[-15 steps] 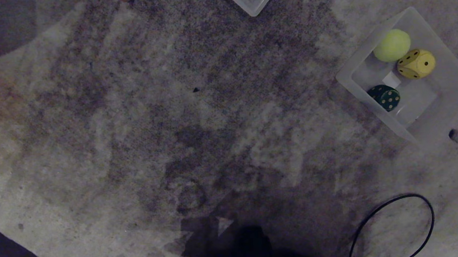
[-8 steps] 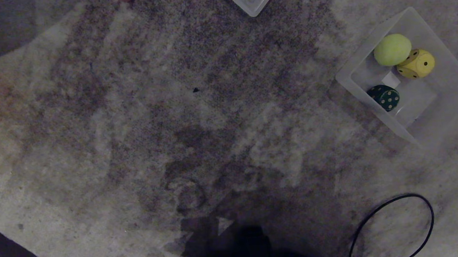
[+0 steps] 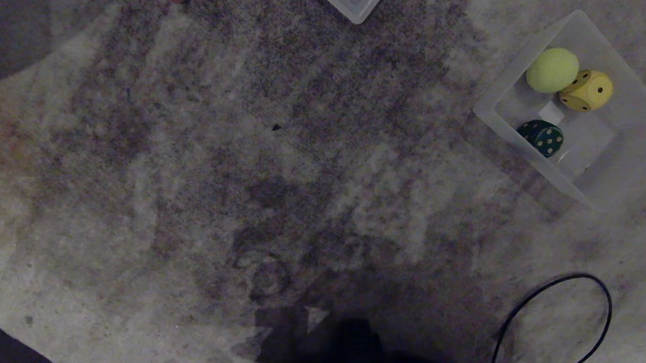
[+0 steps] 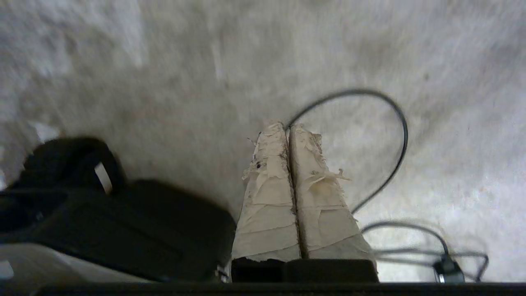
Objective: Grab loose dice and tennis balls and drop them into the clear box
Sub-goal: Pick up toys out of the box
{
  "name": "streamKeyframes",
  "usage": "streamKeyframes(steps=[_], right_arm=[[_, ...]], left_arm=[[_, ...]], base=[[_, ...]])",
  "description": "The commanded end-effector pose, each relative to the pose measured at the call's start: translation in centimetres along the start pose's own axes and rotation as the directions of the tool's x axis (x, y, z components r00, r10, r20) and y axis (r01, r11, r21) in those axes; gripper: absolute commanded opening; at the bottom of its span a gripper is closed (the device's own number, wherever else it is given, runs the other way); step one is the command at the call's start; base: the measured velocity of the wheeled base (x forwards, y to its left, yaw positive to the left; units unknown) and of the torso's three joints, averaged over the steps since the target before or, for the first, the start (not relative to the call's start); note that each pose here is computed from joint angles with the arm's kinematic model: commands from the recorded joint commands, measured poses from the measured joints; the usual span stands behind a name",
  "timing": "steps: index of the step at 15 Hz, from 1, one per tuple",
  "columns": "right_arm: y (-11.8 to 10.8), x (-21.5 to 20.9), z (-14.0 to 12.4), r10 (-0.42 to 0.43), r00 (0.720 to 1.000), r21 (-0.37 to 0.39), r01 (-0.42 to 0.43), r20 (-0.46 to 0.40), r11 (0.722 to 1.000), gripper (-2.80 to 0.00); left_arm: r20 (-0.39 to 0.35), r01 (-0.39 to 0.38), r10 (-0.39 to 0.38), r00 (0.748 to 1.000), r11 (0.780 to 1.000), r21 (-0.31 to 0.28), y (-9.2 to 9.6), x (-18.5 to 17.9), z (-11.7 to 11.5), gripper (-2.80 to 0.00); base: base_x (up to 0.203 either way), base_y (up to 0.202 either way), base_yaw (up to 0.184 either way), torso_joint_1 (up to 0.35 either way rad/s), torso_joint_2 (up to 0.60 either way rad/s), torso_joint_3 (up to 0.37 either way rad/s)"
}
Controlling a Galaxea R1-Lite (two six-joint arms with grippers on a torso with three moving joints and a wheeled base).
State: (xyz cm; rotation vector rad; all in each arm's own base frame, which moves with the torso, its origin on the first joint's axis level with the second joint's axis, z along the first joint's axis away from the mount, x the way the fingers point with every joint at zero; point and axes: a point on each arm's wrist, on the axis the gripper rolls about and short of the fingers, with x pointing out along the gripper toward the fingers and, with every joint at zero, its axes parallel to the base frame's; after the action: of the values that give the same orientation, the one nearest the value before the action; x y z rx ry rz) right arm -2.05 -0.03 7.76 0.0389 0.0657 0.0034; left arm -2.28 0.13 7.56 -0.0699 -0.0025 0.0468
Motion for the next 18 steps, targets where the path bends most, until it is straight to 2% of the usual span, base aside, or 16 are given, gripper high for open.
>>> streamKeyframes(steps=[1, 18], right_arm=[[-0.01, -0.34, -0.19, 0.002, 0.999, 0.003, -0.002, 0.044, 1.000, -2.80], [-0.02, -0.31, -0.25, 0.000, 0.999, -0.001, 0.000, 0.043, 1.000, -2.80]], left_arm=[[-0.002, -0.001, 0.001, 1.000, 1.000, -0.001, 0.00, 0.02, -0.04, -2.80], [-0.002, -0.001, 0.001, 1.000, 1.000, -0.008, 0.00, 0.02, -0.04, -2.80]], base=[[0.000, 0.000, 0.000, 0.000, 0.00, 0.000], [0.000, 0.000, 0.000, 0.000, 0.00, 0.000]])
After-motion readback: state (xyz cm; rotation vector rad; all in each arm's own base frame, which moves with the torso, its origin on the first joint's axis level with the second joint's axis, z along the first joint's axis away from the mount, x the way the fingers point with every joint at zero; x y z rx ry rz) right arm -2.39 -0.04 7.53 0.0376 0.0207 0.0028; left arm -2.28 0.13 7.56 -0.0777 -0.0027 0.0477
